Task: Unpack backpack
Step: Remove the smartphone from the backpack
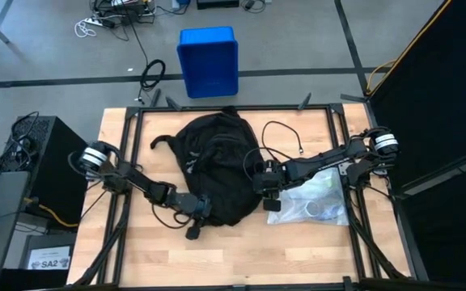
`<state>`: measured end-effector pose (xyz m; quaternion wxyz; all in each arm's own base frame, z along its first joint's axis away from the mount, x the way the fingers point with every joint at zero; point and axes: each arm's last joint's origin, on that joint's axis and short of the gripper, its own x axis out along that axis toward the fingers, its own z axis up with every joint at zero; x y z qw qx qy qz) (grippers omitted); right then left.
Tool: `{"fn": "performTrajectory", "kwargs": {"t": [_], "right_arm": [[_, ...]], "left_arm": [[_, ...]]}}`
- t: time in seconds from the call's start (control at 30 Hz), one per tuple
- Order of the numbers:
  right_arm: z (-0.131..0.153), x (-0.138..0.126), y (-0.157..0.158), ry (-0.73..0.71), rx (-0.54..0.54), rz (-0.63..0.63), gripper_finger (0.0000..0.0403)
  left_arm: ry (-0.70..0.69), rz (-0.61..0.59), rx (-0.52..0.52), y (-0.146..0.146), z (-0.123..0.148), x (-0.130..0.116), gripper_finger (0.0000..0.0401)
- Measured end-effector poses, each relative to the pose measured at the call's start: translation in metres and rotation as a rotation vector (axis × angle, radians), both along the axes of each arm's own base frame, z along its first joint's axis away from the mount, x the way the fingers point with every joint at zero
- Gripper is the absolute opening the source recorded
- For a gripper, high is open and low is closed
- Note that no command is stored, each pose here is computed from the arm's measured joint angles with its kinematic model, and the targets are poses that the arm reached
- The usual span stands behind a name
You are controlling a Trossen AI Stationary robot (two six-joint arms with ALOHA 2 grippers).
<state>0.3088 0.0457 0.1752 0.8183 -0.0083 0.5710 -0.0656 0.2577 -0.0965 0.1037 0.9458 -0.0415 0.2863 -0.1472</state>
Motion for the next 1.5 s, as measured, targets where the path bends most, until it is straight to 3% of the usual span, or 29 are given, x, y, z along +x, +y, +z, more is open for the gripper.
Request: {"fn": "performTrajectory", "kwargs": {"t": [0.4, 0.47, 0.6, 0.73, 0.93, 1.03, 1.17, 1.33, 1.5], "right_arm": [[0.001, 0.002, -0.002, -0.025, -0.075, 0.001, 0.0089], [0.001, 0.002, -0.004, -0.027, -0.105, -0.001, 0.0087], [0.007, 0.001, -0.015, -0.017, -0.234, -0.051, 0.0086], [0.033, -0.001, -0.029, -0.075, -0.358, -0.128, 0.0086], [0.084, -0.008, -0.068, -0.293, -0.432, -0.186, 0.0079], [0.1, -0.007, -0.099, -0.419, -0.383, -0.182, 0.0077], [0.104, -0.005, -0.148, -0.569, -0.206, -0.148, 0.0079], [0.079, -0.007, -0.201, -0.567, -0.104, -0.181, 0.0086], [0.049, -0.005, -0.23, -0.541, -0.027, -0.127, 0.0112]], "left_arm": [[-0.262, 0.054, -0.037, 0.007, 0.053, -0.058, 0.0082], [-0.315, 0.085, -0.001, 0.01, 0.06, -0.063, 0.0082], [-0.426, 0.323, 0.172, 0.022, 0.076, -0.068, 0.0082], [-0.491, 0.578, 0.394, 0.035, 0.094, -0.075, 0.0082], [-0.574, 0.717, 0.449, 0.066, 0.12, -0.083, 0.0082], [-0.6, 0.745, 0.44, 0.083, 0.127, -0.087, 0.0082], [-0.561, 0.788, 0.396, 0.112, 0.125, -0.088, 0.0081], [-0.373, 0.842, 0.349, 0.152, 0.127, -0.085, 0.0077], [-0.267, 0.926, 0.343, 0.187, 0.141, -0.084, 0.008]]}}
